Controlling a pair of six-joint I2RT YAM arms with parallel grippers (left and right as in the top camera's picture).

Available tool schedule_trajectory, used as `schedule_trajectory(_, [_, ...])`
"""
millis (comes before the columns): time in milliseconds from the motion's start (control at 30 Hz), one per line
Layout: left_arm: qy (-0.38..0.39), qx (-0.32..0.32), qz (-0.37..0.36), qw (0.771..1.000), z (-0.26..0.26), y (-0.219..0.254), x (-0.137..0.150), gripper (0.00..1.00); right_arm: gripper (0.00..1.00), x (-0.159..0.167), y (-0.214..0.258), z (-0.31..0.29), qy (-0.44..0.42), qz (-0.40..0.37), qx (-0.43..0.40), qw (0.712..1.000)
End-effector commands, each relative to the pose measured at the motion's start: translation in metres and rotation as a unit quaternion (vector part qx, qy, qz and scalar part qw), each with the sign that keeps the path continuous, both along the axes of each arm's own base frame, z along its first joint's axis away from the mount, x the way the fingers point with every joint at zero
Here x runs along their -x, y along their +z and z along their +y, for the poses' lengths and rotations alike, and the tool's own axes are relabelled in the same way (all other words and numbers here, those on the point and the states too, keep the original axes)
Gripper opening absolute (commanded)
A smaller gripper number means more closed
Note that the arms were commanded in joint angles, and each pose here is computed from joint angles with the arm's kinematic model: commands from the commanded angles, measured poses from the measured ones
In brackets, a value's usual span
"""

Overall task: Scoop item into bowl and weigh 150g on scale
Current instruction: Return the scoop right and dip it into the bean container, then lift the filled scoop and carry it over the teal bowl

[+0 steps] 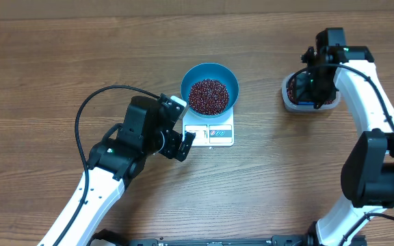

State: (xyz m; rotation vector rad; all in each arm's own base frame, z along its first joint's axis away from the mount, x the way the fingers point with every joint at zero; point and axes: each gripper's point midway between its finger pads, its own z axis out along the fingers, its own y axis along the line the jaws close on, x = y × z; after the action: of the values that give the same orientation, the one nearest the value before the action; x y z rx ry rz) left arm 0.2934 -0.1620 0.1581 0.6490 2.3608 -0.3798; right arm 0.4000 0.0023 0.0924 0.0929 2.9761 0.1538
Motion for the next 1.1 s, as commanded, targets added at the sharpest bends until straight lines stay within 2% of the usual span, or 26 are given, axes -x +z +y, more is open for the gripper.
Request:
schedule_trajectory(0, [0.008,0.0,0.005,1.0,0.002,-0.002,-0.001,1.0,0.04,-0.001,-0.001,0.026,0.012,0.001,-0.105,0.994])
schedule_trajectory(333, [0.008,0.0,0.005,1.0,0.002,-0.002,-0.001,1.0,0.04,-0.003,0.017,-0.003,-0.049,-0.02,-0.205,0.977])
schedule_trajectory(700, [0.008,0.0,0.005,1.0,0.002,-0.002,-0.001,1.0,0.04,-0.001,0.029,-0.056,-0.122,-0.048,-0.256,0.958])
schedule_trajectory(1067, [0.008,0.0,0.005,1.0,0.002,-0.002,-0.001,0.99,0.04,0.005,0.067,-0.054,-0.112,-0.089,-0.307,0.941])
